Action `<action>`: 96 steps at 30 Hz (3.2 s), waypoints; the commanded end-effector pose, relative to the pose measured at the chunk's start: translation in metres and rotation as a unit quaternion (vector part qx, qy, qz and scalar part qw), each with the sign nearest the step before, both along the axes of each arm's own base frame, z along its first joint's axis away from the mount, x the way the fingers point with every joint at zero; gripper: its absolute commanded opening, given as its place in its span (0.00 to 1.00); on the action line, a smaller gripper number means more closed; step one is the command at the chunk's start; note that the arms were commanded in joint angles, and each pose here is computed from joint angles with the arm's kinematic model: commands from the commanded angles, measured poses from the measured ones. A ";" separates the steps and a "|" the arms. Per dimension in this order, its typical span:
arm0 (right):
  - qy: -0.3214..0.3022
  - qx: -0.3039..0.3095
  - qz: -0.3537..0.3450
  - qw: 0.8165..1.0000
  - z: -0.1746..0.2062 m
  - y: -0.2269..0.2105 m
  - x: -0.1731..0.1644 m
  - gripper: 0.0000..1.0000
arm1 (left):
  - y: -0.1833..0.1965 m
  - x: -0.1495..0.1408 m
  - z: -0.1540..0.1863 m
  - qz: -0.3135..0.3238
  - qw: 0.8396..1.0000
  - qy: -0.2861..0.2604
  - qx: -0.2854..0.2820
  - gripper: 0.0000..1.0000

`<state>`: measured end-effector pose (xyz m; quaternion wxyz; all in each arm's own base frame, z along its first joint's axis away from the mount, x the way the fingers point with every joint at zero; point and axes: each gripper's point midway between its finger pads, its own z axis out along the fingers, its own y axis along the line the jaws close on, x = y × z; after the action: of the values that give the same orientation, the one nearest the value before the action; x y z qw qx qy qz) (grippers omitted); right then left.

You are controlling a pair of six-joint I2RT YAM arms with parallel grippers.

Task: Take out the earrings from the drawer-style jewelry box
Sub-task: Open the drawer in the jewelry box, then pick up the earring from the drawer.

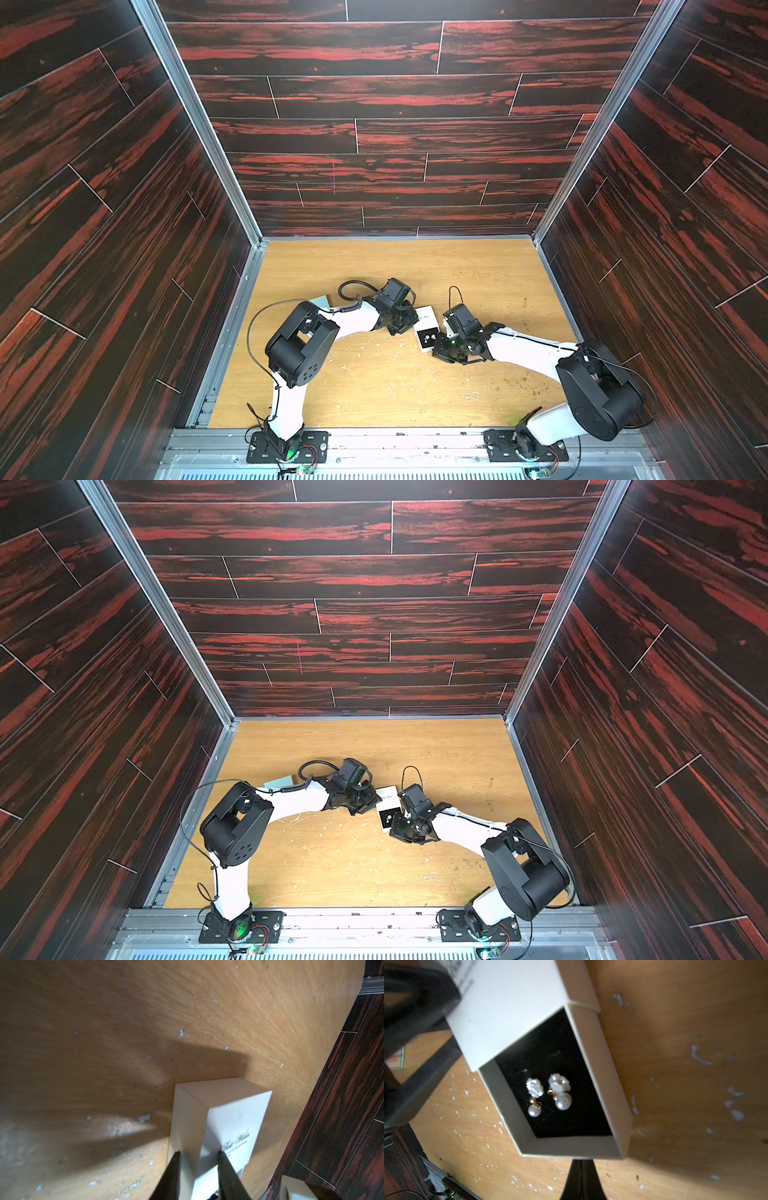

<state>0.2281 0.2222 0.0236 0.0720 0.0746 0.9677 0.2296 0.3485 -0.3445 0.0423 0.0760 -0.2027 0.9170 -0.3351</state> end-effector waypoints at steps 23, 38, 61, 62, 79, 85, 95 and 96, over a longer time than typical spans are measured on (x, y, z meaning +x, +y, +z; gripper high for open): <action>-0.020 -0.020 0.014 1.000 0.029 0.007 0.009 0.28 | 0.018 -0.016 -0.018 -0.001 0.999 0.020 0.047 0.32; 0.006 -0.014 0.020 1.000 0.032 0.002 -0.009 0.35 | 0.019 -0.014 -0.010 0.001 0.999 0.012 0.049 0.35; -0.061 -0.100 0.083 0.990 0.051 0.004 0.036 0.29 | -0.008 -0.011 0.012 0.063 0.996 0.023 -0.056 0.64; -0.059 -0.103 0.084 0.989 0.049 0.003 0.036 0.29 | -0.009 -0.010 0.012 0.065 0.996 0.023 -0.058 0.64; -0.029 -0.124 0.091 0.988 0.019 -0.004 0.027 0.25 | -0.015 -0.011 0.002 0.068 0.994 0.037 -0.075 0.50; -0.032 -0.131 0.095 0.986 0.018 -0.001 0.033 0.24 | -0.009 -0.013 0.006 0.059 0.996 0.029 -0.052 0.52; -0.032 -0.133 0.099 0.986 0.016 0.002 0.039 0.17 | -0.007 -0.016 0.015 0.053 0.997 0.025 -0.047 0.63; -0.033 -0.132 0.099 0.986 0.017 0.003 0.039 0.17 | -0.009 -0.017 0.016 0.054 0.997 0.027 -0.055 0.63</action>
<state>0.2622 0.2219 0.0362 0.0835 -0.0343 0.9898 0.1098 0.3325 -0.3501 0.0367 0.0517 -0.2690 0.8924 -0.3586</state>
